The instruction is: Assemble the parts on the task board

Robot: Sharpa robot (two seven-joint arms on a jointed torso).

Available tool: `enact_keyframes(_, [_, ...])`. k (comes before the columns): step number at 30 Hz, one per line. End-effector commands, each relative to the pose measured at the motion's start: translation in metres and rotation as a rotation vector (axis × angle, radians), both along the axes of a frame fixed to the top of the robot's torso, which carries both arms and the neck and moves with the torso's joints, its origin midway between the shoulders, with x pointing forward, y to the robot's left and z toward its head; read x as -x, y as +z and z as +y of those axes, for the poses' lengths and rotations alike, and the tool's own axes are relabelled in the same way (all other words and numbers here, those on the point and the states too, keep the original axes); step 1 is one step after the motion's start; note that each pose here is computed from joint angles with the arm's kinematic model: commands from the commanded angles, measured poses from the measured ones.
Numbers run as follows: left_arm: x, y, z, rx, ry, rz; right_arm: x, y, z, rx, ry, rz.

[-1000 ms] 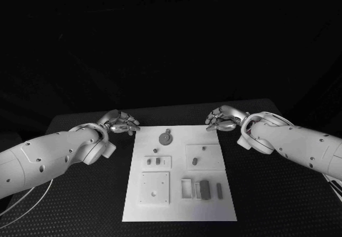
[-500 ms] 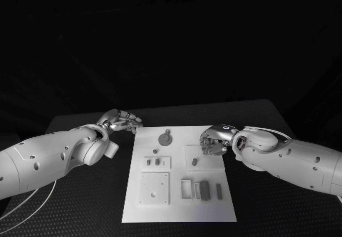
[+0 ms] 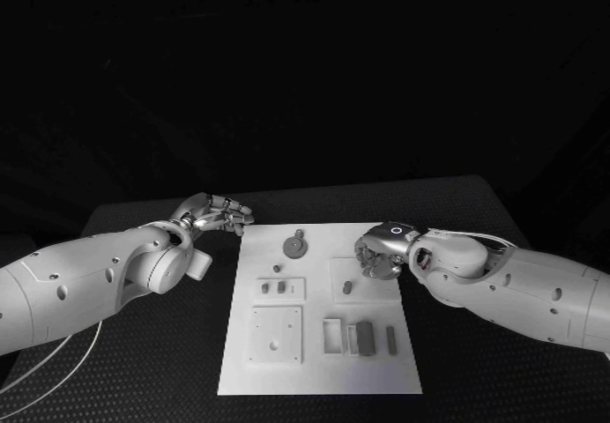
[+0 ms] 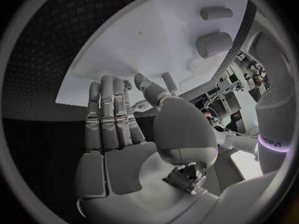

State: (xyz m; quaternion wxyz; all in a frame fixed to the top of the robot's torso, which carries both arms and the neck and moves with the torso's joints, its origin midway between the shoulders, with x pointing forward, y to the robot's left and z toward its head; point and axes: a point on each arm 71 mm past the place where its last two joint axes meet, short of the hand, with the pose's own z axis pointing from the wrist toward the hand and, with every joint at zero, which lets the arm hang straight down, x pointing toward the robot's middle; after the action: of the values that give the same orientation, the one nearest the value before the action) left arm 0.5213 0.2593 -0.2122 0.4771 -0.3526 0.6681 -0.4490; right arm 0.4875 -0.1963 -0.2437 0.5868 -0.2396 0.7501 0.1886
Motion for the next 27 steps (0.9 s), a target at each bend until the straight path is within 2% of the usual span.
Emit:
enact_keyframes(1, [0.0004, 0.0014, -0.002, 0.024, -0.013, 0.000, 0.003, -0.010, 0.000, 0.053, 0.002, 0.008])
enact_keyframes(19, [0.0005, 0.0003, -0.002, 0.020, -0.010, 0.014, 0.005, -0.024, 0.008, 0.117, 0.024, 0.029])
enact_keyframes(27, [0.0007, -0.0001, -0.002, 0.018, -0.011, 0.021, 0.006, -0.026, 0.008, 0.134, 0.022, 0.019])
